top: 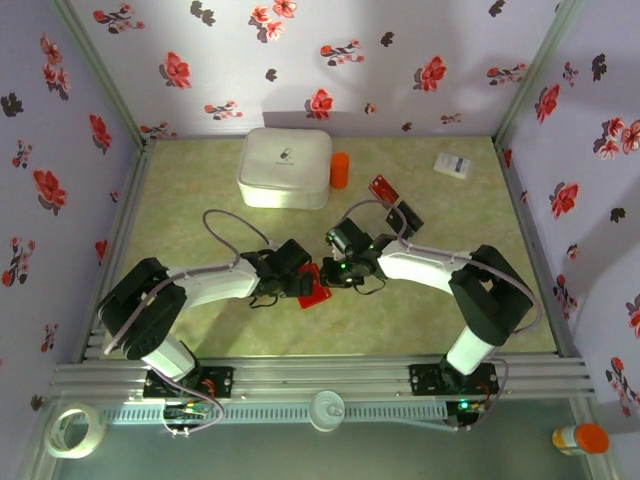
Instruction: Put the credit cards into the card holder
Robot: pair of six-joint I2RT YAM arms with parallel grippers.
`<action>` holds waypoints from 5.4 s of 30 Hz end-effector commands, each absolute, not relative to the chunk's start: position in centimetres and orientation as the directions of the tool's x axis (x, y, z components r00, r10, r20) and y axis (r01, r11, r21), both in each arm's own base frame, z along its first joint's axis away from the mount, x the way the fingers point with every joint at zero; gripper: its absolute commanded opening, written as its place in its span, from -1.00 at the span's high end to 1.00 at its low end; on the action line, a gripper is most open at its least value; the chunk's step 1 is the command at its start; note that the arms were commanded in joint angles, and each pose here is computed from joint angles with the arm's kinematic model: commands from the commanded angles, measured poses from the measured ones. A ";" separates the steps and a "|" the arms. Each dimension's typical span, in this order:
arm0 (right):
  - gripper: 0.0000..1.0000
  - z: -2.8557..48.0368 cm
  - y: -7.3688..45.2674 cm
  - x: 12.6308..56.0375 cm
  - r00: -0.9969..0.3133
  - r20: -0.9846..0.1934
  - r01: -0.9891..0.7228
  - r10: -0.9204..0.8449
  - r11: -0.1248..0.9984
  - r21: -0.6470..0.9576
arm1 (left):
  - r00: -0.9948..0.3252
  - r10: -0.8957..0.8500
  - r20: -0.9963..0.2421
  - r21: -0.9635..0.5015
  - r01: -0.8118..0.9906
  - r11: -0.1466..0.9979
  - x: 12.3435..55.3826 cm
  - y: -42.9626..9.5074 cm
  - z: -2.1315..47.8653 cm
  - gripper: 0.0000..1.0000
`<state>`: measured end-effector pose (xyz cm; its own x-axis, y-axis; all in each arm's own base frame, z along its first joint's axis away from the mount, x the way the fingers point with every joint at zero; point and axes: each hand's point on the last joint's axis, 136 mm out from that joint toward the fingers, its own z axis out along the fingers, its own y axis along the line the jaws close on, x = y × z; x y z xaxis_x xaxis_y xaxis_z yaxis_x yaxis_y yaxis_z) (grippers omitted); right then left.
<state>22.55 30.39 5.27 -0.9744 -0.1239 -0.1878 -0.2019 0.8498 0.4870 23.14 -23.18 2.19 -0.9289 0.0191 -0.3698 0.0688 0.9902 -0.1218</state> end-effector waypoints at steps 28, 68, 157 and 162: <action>0.78 0.9 29.9 20.5 -0.991 -0.094 -0.131 -0.097 0.860 0.493 | -0.912 0.012 -0.411 -0.162 0.086 0.983 24.1 -22.3 6.0 -1.00; 0.30 8.4 27.1 25.6 -0.963 -0.246 -0.212 -0.113 0.879 0.427 | -0.936 0.131 -0.327 -0.027 0.148 0.989 22.4 -20.6 0.3 -1.00; 1.00 4.6 32.6 24.1 -0.985 -0.108 -0.171 -0.133 0.805 0.567 | -0.937 0.134 -0.324 0.003 0.140 0.990 22.6 -19.2 0.4 -1.00; 1.00 5.1 32.9 24.3 -0.985 -0.114 -0.172 -0.129 0.796 0.580 | -0.937 0.129 -0.325 0.001 0.136 0.991 22.6 -19.1 0.3 -1.00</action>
